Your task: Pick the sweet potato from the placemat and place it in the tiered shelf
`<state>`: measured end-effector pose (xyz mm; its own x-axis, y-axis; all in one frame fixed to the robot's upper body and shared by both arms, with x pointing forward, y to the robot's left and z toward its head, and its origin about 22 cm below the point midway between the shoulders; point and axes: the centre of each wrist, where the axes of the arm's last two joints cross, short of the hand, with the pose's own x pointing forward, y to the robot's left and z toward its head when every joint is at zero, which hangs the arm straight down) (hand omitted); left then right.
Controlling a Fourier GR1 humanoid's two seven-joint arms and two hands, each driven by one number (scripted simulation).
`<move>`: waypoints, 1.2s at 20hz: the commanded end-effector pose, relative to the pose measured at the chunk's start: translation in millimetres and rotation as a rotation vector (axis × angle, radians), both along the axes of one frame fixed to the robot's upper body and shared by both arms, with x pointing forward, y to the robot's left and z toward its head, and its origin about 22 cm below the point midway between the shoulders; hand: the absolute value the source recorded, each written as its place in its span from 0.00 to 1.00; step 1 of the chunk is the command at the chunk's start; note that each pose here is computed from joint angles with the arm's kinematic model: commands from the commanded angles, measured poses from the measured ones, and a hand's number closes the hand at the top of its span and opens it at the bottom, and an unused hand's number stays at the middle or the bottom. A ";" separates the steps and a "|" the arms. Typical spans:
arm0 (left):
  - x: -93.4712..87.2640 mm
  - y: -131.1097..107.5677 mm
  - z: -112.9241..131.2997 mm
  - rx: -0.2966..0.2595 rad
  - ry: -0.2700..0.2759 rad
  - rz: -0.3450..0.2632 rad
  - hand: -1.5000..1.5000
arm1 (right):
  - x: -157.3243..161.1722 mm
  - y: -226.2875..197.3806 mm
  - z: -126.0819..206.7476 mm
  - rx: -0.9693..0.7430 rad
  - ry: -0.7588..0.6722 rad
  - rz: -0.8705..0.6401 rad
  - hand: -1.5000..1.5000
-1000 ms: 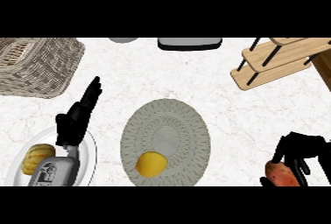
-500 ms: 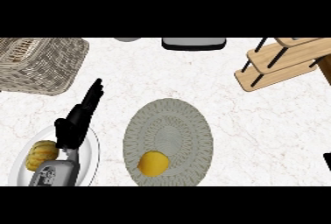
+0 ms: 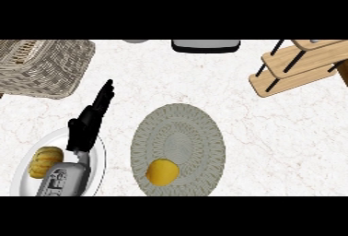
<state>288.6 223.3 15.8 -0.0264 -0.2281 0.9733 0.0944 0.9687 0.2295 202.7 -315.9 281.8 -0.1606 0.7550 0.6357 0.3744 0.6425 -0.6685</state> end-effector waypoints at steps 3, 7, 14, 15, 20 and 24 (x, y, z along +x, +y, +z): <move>-11.8 -12.4 -9.8 0.010 -0.001 -0.008 0.50 | 29.1 -17.9 34.8 0.010 -0.040 -0.062 1.00; -20.4 -12.3 -8.2 -0.007 -0.005 -0.008 0.50 | 47.3 -9.9 44.3 0.018 -0.091 -0.130 1.00; 8.6 1.2 -4.0 0.005 -0.029 -0.002 0.50 | 81.3 -38.9 36.9 -0.059 -0.153 -0.113 1.00; 1.8 -0.7 -6.1 -0.001 -0.008 0.010 0.50 | 83.9 -21.7 41.3 -0.097 -0.151 -0.145 1.00; 9.2 2.8 9.6 0.004 -0.005 0.005 0.50 | 115.8 -32.9 22.5 -0.122 -0.171 -0.114 1.00; -4.6 -15.1 -15.4 0.018 0.000 -0.005 0.50 | 132.7 -33.9 13.0 -0.184 -0.194 -0.187 1.00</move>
<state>284.6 220.4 15.2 -0.0308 -0.2330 0.9720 0.1059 0.9662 0.2350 319.4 -351.1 308.3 -0.1228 0.8579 0.4988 0.5831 0.4691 -0.6633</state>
